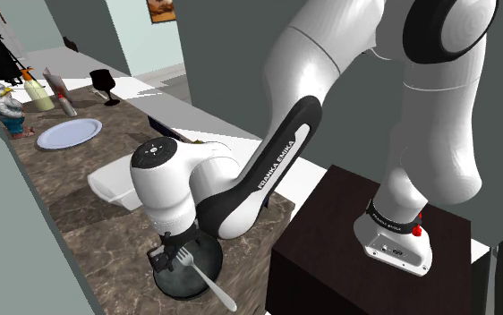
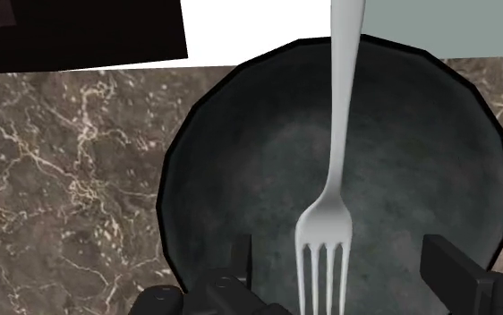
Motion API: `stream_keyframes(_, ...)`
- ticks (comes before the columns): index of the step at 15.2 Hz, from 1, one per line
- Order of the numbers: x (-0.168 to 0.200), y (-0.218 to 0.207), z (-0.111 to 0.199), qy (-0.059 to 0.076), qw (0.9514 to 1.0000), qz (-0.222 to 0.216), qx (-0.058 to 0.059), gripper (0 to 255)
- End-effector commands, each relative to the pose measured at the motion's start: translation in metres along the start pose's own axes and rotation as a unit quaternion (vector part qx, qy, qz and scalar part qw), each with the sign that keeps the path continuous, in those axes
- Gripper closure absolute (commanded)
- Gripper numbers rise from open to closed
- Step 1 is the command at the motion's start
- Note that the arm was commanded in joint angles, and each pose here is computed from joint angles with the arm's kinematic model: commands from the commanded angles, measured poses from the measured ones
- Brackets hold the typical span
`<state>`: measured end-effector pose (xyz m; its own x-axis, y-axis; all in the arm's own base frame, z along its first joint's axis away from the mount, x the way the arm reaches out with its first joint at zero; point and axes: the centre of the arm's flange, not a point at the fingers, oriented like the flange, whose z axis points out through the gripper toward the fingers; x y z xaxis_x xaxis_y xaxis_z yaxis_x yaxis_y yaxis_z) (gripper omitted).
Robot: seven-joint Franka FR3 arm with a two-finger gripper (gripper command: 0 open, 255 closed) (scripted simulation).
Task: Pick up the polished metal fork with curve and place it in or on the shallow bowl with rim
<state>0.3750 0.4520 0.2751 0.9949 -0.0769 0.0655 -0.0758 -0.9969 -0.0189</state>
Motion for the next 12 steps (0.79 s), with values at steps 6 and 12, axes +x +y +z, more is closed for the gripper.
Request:
stream_keyframes(6, 0.0, 0.0, -0.04, 0.0, 1.0, 0.0, 0.0, 0)
stream_keyframes(12, 0.0, 0.0, -0.05, 0.0, 1.0, 0.0, 0.0, 0)
